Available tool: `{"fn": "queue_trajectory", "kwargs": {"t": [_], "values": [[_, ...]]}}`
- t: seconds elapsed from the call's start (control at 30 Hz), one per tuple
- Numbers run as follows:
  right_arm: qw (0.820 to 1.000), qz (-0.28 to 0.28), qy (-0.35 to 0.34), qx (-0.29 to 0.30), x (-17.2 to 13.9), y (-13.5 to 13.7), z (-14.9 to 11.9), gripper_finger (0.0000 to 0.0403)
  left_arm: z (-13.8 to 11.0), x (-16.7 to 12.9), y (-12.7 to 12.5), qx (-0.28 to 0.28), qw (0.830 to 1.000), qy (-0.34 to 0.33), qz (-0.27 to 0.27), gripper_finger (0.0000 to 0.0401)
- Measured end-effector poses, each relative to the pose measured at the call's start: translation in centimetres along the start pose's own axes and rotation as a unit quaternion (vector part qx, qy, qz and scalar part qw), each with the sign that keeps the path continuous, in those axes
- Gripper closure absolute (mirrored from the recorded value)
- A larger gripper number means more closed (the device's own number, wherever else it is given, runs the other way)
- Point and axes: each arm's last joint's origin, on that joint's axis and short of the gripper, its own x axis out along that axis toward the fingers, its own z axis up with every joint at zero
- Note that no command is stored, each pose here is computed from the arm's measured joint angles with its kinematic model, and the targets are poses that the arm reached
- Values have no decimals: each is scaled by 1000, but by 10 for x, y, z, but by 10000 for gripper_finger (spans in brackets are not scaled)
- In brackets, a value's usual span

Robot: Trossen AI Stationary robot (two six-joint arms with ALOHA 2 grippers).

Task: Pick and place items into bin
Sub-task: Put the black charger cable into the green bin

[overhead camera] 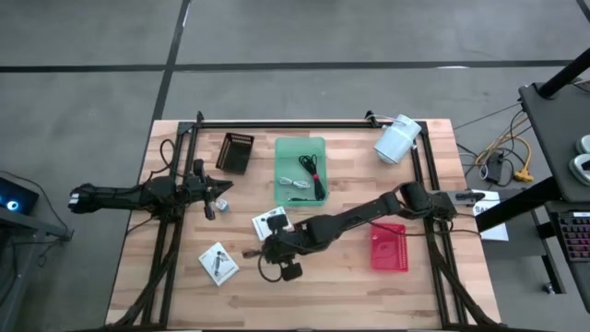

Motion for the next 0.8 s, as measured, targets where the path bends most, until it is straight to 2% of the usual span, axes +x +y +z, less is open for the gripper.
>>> {"fn": "queue_trajectory", "kwargs": {"t": [0.2,0.37,0.5,0.63,0.7,0.8], "values": [[993,-103,54,-13,-20,-10,7,344,0,0,0,0,1000,0,0,391],[982,-168,82,-22,-28,-16,7,344,0,0,0,0,1000,-1,0,391],[978,-183,99,-19,-27,-24,3,344,0,0,0,0,1000,0,0,391],[973,-195,124,10,-27,-37,-4,344,0,0,0,0,1000,0,0,391],[963,-225,148,20,-28,-43,-10,344,0,0,0,0,1000,0,0,391],[936,-298,185,24,-32,-55,-19,344,0,0,0,0,1000,0,0,391]]}}
